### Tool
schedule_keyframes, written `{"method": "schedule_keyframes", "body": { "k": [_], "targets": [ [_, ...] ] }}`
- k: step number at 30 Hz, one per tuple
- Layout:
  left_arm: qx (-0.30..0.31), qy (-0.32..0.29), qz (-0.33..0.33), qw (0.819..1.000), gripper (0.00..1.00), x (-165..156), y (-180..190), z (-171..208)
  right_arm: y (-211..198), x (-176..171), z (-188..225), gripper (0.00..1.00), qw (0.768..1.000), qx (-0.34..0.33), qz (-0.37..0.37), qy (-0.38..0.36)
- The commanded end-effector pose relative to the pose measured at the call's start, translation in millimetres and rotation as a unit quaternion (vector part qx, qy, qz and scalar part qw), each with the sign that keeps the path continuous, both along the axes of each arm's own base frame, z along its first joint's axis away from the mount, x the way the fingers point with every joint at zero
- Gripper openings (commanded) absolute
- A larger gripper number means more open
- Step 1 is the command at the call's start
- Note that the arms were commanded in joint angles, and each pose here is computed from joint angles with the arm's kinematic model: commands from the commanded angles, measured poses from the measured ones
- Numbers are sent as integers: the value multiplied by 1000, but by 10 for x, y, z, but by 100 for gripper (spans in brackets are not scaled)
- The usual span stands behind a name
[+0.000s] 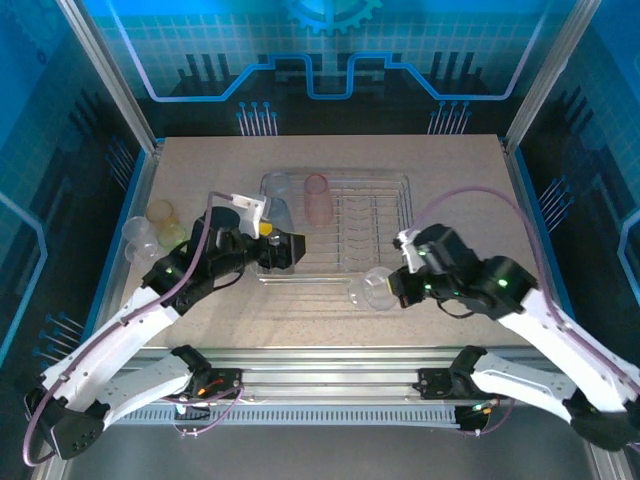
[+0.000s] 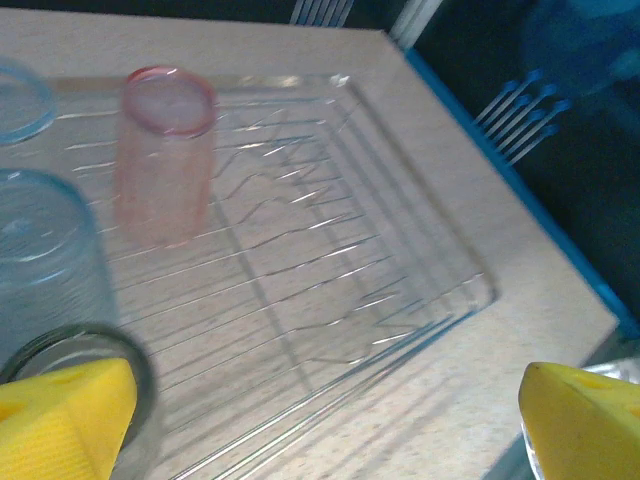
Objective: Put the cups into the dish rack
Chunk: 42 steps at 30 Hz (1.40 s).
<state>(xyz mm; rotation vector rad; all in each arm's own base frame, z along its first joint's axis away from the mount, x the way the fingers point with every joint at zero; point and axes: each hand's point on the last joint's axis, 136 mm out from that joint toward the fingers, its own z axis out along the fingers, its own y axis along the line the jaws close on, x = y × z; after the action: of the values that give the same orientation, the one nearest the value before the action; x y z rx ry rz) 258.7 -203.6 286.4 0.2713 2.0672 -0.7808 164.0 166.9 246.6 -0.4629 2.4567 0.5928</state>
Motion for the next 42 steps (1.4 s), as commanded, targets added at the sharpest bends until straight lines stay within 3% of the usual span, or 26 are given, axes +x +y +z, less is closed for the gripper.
{"method": "schedule_keyframes", "body": {
  "k": [1, 8, 13, 20, 33, 42],
  "targets": [
    [-91, -47, -72, 992, 99, -147, -251, 572, -13, 19, 391, 0, 994, 103, -1, -37],
    [-168, -66, -178, 967, 99, -330, -560, 875, 2, 414, 985, 0, 938, 345, -18, -28],
    [-196, -71, -220, 953, 99, -400, -673, 944, 57, 596, 1237, 0, 905, 425, 13, -26],
    [-214, -81, -235, 945, 99, -359, -748, 1012, 189, 619, 1325, 0, 884, 465, 45, -17],
    [-218, -76, -247, 941, 99, -264, -855, 1019, 638, 451, 1241, 0, 884, 452, 114, 23],
    [-226, -52, -283, 931, 97, -360, -923, 1011, 688, 549, 1243, 0, 881, 460, 107, 16]
  ]
}}
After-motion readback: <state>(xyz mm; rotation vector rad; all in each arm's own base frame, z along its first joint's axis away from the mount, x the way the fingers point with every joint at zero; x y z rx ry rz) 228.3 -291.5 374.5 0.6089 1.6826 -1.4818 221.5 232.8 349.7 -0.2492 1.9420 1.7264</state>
